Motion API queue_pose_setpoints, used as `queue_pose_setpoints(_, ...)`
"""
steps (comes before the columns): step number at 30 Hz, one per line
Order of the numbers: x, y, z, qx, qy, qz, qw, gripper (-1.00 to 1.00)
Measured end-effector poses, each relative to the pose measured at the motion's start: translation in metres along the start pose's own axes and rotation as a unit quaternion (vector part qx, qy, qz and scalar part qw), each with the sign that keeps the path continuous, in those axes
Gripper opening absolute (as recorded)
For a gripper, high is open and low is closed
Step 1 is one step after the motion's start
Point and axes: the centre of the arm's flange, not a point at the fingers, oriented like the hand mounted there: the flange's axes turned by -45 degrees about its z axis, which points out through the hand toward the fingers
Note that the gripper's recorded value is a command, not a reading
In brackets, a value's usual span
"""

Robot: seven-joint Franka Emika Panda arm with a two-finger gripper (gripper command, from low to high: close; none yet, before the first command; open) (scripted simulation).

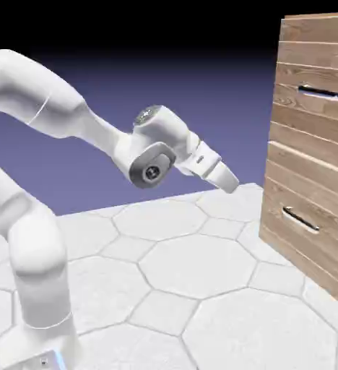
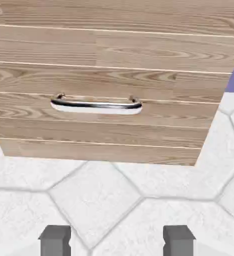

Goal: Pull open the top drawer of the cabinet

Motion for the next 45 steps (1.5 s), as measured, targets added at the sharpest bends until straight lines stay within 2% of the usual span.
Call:
queue_pose_setpoints(10,0.067,-0.004,-0.014,-0.089,0.075,-0.149,0.982,0.0)
queue_pose_setpoints(21,0.124,-0.023,-0.002,-0.16,0.117,-0.307,0.931,0.0)
queue_pose_setpoints(45,0.206,-0.046,0.072,-0.219,0.181,-0.557,0.78,0.0)
